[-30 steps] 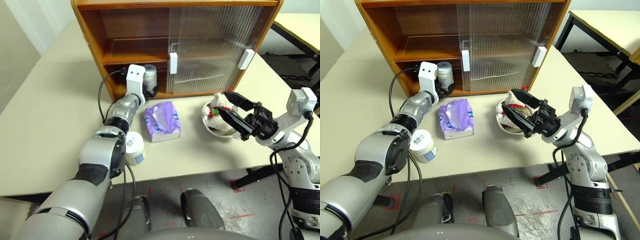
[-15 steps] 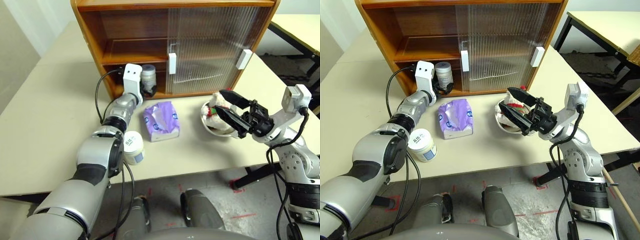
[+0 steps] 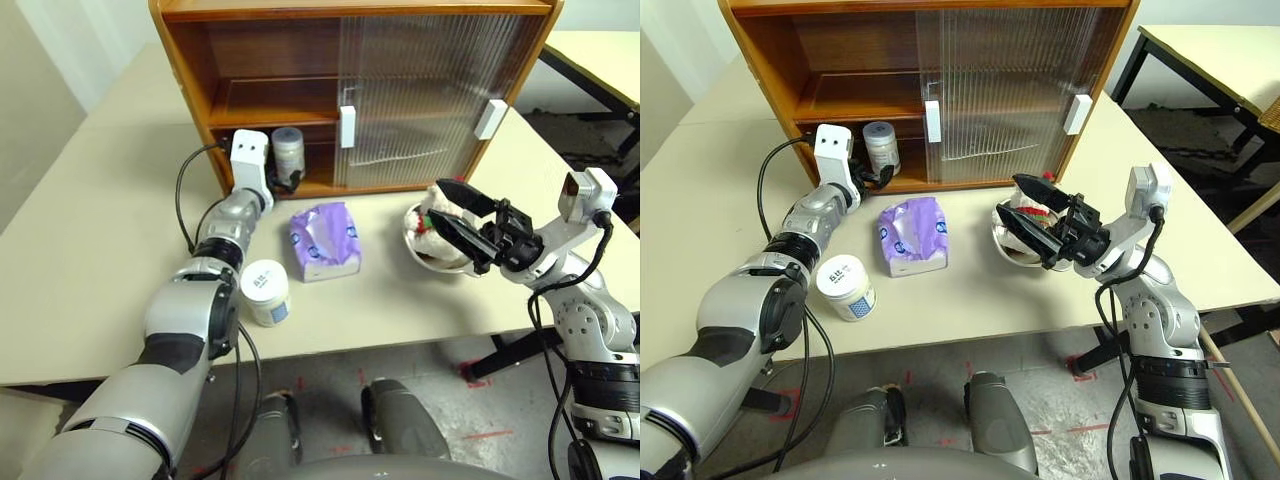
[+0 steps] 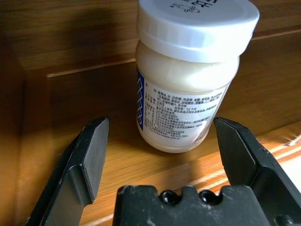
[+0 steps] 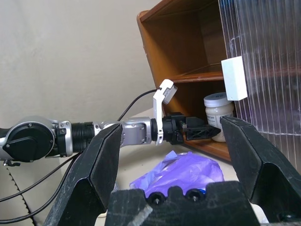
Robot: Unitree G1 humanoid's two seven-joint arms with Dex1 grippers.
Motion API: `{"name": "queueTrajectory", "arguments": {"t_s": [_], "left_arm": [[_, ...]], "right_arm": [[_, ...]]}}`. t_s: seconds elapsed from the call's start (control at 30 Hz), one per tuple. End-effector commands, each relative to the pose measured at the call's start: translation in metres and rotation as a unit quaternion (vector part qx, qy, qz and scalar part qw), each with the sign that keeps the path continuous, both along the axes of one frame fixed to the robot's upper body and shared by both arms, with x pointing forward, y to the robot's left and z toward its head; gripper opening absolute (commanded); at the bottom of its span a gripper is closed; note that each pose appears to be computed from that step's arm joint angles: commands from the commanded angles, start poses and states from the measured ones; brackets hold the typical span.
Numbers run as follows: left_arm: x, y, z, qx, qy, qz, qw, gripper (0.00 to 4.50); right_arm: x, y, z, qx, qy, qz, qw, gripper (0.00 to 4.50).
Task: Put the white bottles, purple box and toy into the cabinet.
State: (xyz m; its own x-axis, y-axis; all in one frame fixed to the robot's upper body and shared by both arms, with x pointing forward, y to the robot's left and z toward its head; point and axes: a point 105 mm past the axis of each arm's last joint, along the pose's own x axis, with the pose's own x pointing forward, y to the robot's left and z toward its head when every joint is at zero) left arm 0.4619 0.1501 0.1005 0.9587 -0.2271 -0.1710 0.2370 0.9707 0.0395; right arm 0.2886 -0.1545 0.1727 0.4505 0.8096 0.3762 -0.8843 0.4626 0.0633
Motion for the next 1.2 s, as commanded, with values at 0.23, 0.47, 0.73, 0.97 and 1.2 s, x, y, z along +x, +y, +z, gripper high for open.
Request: {"name": "queueTrajectory", "arguments": {"t_s": [0.23,0.47,0.73,0.97,1.2], "left_arm": [[-0.001,-0.012,0.002,-0.001,-0.007,-0.028,1.000,4.48],[-0.007,-0.008,-0.004,-0.015,-0.008,-0.025,1.000,4.48],[-0.015,0.009,0.002,-0.036,-0.011,-0.006,0.999,2.78],[-0.014,0.015,0.009,-0.038,-0.021,0.018,0.999,0.03],[-0.004,0.009,0.013,0.038,-0.032,0.010,0.999,0.03]], "right_arm": [[-0.004,-0.003,0.000,0.000,-0.007,-0.009,1.000,4.50],[0.000,0.000,-0.002,0.003,-0.008,-0.003,1.000,4.50],[0.005,0.001,-0.002,0.004,-0.008,0.007,1.000,4.50],[0.006,0.003,-0.003,0.005,-0.007,0.014,1.000,4.50],[0.008,0.005,-0.003,0.001,-0.009,0.018,1.000,4.50]]}}
